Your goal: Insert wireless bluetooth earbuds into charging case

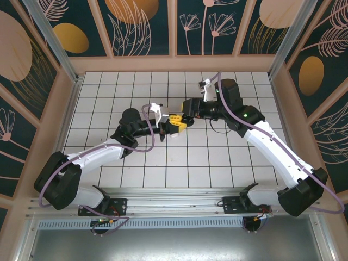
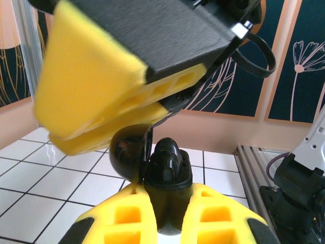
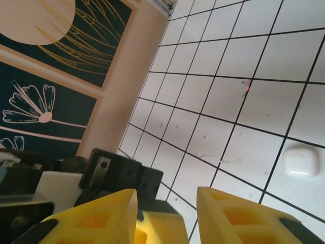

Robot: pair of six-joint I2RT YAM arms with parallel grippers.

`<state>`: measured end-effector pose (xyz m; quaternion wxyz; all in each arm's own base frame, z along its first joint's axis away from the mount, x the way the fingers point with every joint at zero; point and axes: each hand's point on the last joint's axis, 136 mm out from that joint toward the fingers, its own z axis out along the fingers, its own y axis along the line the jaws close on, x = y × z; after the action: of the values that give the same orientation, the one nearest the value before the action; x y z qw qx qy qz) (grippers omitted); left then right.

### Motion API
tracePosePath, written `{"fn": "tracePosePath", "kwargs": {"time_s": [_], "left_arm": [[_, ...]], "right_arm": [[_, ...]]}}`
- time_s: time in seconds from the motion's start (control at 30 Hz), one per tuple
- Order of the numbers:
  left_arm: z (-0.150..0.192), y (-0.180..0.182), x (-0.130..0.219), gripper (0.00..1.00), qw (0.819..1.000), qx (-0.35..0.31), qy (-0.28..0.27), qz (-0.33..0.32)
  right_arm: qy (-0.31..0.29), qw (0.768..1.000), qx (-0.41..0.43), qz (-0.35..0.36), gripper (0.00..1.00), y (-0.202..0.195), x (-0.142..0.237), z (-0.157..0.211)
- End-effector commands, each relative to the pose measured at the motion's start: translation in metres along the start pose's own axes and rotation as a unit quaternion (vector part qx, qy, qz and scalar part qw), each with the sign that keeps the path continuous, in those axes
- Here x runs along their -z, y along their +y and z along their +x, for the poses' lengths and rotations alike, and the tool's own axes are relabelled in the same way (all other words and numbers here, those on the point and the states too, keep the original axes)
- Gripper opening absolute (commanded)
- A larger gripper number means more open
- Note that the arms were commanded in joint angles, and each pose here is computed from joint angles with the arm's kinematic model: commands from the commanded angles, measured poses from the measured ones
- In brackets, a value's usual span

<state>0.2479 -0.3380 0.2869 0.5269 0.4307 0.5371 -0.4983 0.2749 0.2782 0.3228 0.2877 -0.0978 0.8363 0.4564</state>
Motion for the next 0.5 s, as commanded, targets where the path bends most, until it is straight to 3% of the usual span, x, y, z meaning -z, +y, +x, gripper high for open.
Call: {"fn": "tracePosePath", "kwargs": {"time_s": [0.0, 0.23, 0.37, 0.47], "left_arm": [[-0.017, 0.018, 0.004, 0.00, 0.999, 0.012, -0.023, -0.029], [-0.005, 0.046, 0.013, 0.00, 0.995, 0.064, -0.019, -0.067], [0.013, 0.072, 0.029, 0.00, 0.987, 0.099, 0.007, -0.125], [0.039, 0.103, 0.058, 0.00, 0.967, 0.170, 0.024, -0.186]], "right_arm": [[0.030, 0.998, 0.006, -0.062, 0.35, 0.028, 0.012, 0.017], [0.066, 0.993, 0.015, -0.095, 0.36, 0.047, 0.008, 0.045], [-0.010, 1.000, 0.019, -0.013, 0.39, 0.020, 0.022, 0.015], [-0.063, 0.996, 0.007, 0.063, 0.41, -0.019, 0.031, -0.007]]}}
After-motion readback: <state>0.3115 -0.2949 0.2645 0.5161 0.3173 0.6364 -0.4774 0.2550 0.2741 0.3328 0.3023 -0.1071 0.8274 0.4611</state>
